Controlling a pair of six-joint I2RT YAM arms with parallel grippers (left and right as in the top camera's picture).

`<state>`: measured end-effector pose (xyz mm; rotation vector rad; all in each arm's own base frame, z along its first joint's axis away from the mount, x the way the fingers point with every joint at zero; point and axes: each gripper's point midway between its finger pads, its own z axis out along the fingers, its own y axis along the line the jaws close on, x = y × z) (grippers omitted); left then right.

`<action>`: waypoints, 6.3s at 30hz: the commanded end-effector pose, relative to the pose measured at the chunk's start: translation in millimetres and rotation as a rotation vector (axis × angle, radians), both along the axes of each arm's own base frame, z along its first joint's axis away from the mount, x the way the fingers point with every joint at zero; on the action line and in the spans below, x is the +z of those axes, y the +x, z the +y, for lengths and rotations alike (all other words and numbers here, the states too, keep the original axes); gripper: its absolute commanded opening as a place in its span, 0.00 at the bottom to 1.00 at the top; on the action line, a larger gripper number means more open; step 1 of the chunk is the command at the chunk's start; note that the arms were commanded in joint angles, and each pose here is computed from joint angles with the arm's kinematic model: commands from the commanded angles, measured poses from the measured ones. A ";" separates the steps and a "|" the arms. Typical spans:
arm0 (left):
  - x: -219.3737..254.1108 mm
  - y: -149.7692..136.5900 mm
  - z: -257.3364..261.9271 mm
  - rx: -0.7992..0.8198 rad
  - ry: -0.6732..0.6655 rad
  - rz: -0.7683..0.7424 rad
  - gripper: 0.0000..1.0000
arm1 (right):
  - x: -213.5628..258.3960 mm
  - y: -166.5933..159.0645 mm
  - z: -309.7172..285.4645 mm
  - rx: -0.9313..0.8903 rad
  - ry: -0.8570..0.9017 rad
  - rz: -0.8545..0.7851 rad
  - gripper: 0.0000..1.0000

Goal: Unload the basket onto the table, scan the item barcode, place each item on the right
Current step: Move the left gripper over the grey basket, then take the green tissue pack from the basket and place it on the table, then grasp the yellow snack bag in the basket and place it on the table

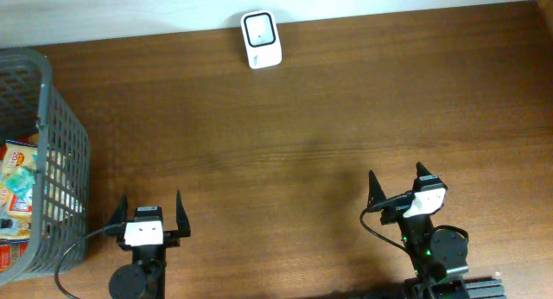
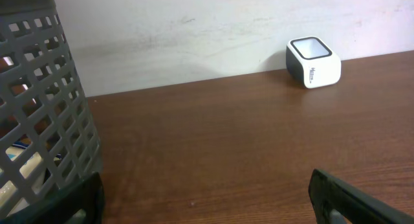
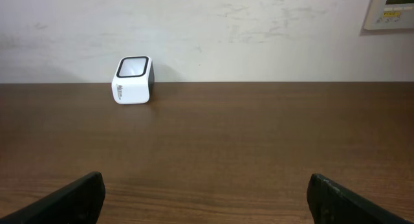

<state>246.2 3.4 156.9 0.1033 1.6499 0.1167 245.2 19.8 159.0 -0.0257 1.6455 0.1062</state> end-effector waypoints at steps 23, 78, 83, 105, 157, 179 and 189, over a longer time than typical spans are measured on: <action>-1.2 -0.3 7.2 0.042 0.020 0.002 0.99 | -1.9 0.4 -3.6 -0.019 0.003 -0.001 0.98; -59.6 65.7 291.4 0.886 -0.609 1.059 0.43 | -1.9 0.4 -3.6 -0.019 0.003 -0.001 0.99; -34.0 77.2 291.1 0.864 -0.604 1.029 0.14 | -1.9 0.4 -3.6 -0.019 0.003 -0.001 0.98; -62.6 146.4 -172.6 -0.127 -0.251 1.343 0.17 | -1.9 0.4 -3.6 -0.019 0.003 -0.001 0.98; -112.3 87.7 290.6 0.442 -0.466 1.327 0.57 | -1.9 0.4 -3.6 -0.019 0.003 -0.001 0.98; 322.4 113.0 141.1 0.232 -0.448 0.303 0.00 | -1.9 0.4 -3.6 -0.019 0.003 -0.001 0.98; 38.1 163.5 -90.9 -0.113 -0.402 1.141 0.00 | -1.9 0.4 -3.6 -0.019 0.003 -0.001 0.98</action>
